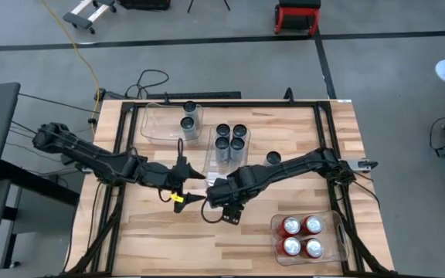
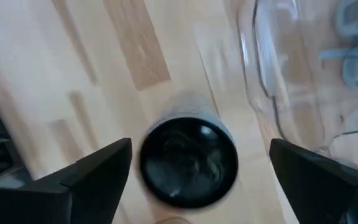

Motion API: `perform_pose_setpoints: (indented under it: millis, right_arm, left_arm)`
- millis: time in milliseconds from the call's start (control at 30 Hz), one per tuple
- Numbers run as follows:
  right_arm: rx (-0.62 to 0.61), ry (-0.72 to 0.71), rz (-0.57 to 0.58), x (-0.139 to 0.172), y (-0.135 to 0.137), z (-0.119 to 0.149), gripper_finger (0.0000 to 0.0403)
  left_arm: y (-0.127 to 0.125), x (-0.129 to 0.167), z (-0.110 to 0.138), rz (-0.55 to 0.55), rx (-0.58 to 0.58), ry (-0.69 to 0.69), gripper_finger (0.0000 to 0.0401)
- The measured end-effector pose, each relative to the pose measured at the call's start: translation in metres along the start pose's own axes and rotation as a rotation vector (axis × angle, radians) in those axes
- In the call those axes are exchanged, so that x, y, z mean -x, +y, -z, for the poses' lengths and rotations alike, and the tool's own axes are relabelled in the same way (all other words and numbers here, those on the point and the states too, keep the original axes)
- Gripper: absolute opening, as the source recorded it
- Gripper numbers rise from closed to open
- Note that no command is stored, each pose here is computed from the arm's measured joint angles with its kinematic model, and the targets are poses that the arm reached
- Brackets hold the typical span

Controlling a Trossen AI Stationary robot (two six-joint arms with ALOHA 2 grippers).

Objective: Sort soda cans
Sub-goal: Put the white yellow soda can into the top transparent bin

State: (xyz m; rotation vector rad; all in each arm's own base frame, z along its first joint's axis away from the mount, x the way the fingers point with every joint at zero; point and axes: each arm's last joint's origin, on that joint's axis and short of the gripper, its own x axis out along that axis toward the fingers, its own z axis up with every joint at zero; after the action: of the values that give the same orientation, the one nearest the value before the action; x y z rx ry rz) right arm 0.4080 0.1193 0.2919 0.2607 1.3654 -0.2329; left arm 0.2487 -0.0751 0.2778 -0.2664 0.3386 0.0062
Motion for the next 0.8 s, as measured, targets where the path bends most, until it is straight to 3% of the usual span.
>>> perform_pose_setpoints:
  millis: [267, 467, 667, 800]
  right_arm:
    - [-0.093, -0.19, -0.163, 0.081, -0.007, 0.011, 0.0396]
    - [-0.219, -0.366, -0.212, 0.142, -0.025, 0.036, 0.0395]
    - [-0.315, -0.492, -0.225, 0.175, -0.034, 0.057, 0.0395]
    - [-0.347, -0.511, -0.234, 0.18, -0.032, 0.063, 0.0395]
  left_arm:
    - [-0.009, -0.032, 0.005, 0.08, -0.185, -0.092, 0.0348]
    - [-0.011, -0.059, 0.016, 0.089, -0.255, -0.145, 0.0348]
    - [-0.01, -0.085, 0.027, 0.084, -0.262, -0.138, 0.0353]
    - [-0.013, -0.105, 0.031, 0.086, -0.274, -0.108, 0.0381]
